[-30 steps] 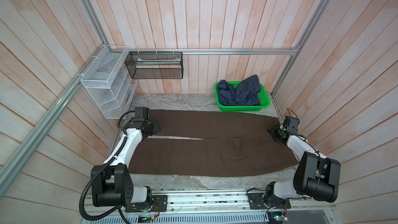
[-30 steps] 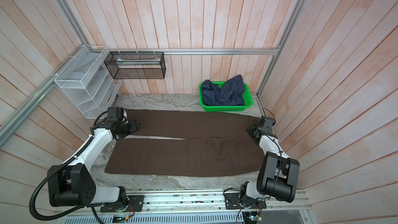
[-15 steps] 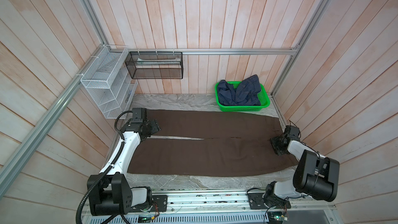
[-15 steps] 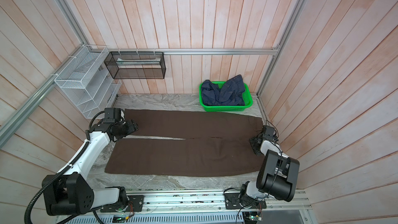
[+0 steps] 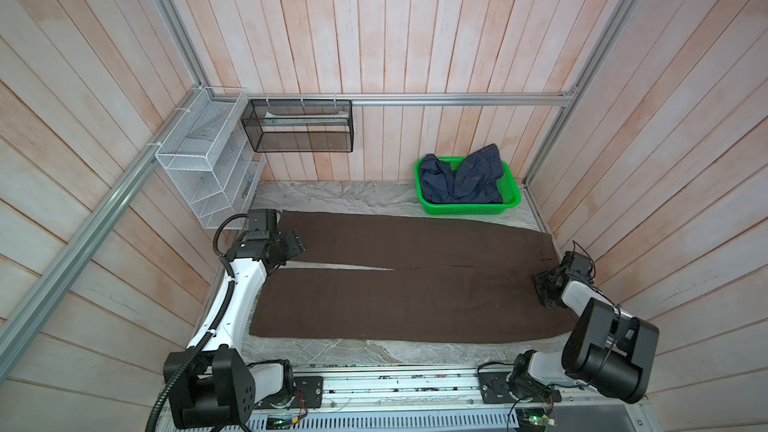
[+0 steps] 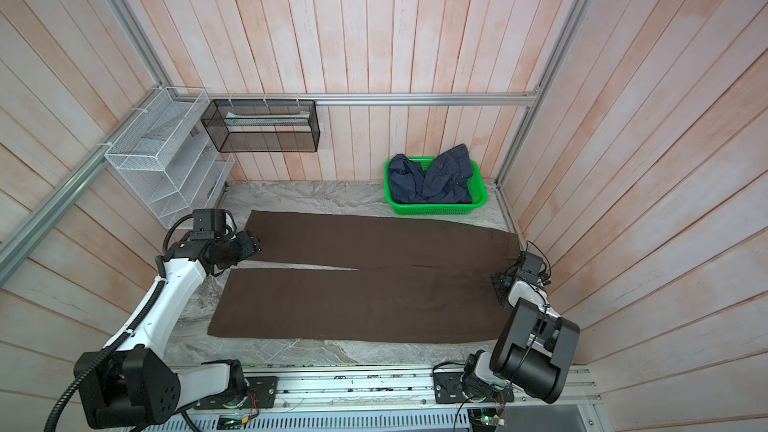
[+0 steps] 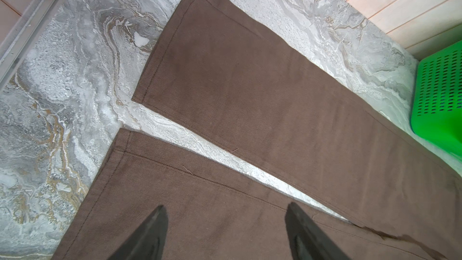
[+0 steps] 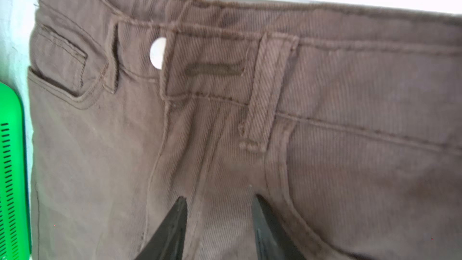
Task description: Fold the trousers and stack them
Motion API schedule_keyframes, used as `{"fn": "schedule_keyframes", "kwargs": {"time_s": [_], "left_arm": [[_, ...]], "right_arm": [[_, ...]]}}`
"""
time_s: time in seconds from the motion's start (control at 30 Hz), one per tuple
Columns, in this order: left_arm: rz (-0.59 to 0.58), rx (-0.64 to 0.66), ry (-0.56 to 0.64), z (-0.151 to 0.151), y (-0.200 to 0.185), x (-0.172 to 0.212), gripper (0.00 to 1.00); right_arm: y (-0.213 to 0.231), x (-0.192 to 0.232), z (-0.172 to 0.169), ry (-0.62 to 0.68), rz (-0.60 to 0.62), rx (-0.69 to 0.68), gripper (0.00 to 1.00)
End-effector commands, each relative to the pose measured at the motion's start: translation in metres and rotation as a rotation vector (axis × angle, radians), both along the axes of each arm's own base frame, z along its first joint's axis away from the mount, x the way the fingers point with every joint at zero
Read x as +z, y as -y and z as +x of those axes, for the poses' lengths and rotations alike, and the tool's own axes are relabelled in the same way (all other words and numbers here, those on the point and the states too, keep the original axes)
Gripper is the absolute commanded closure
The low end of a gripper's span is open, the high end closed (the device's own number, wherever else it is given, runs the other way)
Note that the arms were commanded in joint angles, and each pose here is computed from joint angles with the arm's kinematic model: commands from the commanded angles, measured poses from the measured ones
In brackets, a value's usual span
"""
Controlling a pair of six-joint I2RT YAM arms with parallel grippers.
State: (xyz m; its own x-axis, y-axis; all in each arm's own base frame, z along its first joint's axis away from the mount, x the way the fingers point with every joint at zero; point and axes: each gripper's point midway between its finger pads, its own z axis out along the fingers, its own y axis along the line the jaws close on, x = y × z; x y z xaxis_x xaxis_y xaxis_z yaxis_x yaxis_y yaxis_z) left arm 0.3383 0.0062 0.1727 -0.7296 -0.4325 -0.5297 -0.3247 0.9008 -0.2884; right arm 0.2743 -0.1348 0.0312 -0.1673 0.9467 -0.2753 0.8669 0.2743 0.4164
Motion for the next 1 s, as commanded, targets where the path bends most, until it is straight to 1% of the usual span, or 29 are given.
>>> {"fn": "schedule_keyframes", "kwargs": {"time_s": [0.0, 0.13, 0.27, 0.43, 0.6, 0.77, 0.97], "left_arm": [[0.004, -0.007, 0.023, 0.004, -0.001, 0.008, 0.23], [-0.002, -0.002, 0.031, 0.009, -0.001, 0.011, 0.23], [-0.008, -0.002, 0.031, 0.015, 0.000, 0.011, 0.23], [-0.018, -0.007, 0.029, 0.023, 0.001, 0.008, 0.23], [-0.042, -0.028, 0.041, 0.031, 0.006, 0.014, 0.23], [-0.047, -0.024, 0.037, 0.035, 0.006, 0.021, 0.23], [-0.037, -0.008, 0.029, 0.035, 0.005, 0.026, 0.23]], "right_arm": [[-0.001, 0.020, -0.001, -0.025, -0.009, 0.030, 0.54], [0.018, 0.069, 0.024, 0.041, -0.120, 0.041, 0.54], [0.036, 0.093, 0.053, 0.041, -0.198, 0.079, 0.54], [0.053, 0.093, 0.095, -0.009, -0.233, 0.157, 0.55], [0.064, 0.095, 0.133, -0.012, -0.292, 0.217, 0.56], [0.079, 0.081, 0.155, -0.034, -0.317, 0.221, 0.56], [0.095, 0.055, 0.177, -0.083, -0.322, 0.213, 0.56]]}}
